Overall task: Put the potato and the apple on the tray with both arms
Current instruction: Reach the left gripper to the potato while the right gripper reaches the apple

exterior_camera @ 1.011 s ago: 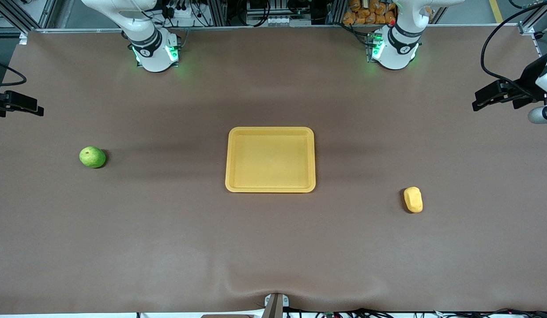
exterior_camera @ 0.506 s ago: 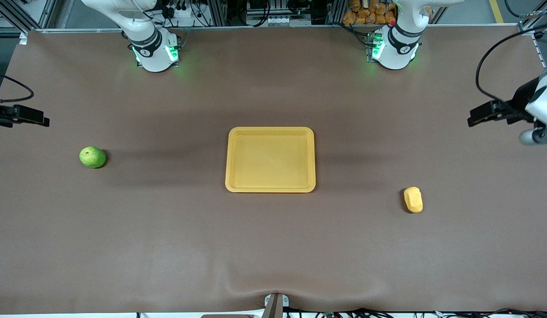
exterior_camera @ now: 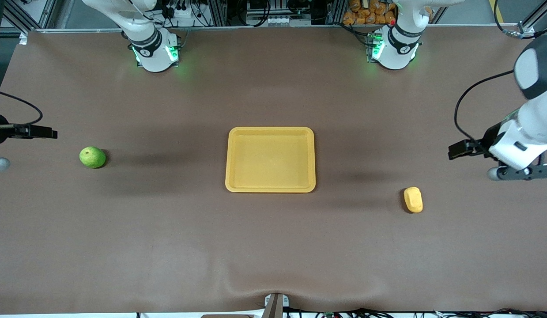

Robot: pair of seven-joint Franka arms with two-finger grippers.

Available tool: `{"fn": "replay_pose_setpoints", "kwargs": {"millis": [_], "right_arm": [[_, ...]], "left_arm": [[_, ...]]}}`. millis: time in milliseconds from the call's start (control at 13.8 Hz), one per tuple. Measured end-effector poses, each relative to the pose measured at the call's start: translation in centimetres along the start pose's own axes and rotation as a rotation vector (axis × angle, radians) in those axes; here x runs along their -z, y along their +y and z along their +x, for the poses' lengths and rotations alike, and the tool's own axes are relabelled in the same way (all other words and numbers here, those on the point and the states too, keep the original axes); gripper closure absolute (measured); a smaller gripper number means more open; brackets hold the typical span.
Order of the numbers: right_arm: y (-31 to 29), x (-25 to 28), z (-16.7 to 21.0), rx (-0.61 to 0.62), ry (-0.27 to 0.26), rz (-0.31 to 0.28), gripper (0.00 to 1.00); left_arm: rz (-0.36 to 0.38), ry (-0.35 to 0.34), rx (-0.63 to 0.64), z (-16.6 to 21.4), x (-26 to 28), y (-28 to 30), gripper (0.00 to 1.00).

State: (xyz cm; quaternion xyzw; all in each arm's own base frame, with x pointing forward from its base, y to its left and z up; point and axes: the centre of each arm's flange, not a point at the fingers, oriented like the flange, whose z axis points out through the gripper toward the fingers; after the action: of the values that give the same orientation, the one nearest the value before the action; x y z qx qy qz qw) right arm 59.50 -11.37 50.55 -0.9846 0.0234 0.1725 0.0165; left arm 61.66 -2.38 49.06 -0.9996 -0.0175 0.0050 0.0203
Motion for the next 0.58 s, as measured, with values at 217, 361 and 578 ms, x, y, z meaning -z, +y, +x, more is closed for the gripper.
{"fn": "replay_pose_setpoints", "kwargs": {"millis": [217,361,578], "right_arm": [[0.5,-1.7,1.2,-0.007,-0.026,0.003,0.0],[1.1,-2.8,1.7,-0.015,-0.044,0.007,0.0],[2.3,-4.9,2.3,-0.032,-0.068,0.018,0.0]], "left_arm": [[-0.003,0.004,0.005,0.7,-4.9,0.4,0.0],[-0.004,0.001,0.017,1.3,-8.0,0.6,0.0],[-0.008,0.007,0.014,2.2,-12.0,0.9,0.0]]}}
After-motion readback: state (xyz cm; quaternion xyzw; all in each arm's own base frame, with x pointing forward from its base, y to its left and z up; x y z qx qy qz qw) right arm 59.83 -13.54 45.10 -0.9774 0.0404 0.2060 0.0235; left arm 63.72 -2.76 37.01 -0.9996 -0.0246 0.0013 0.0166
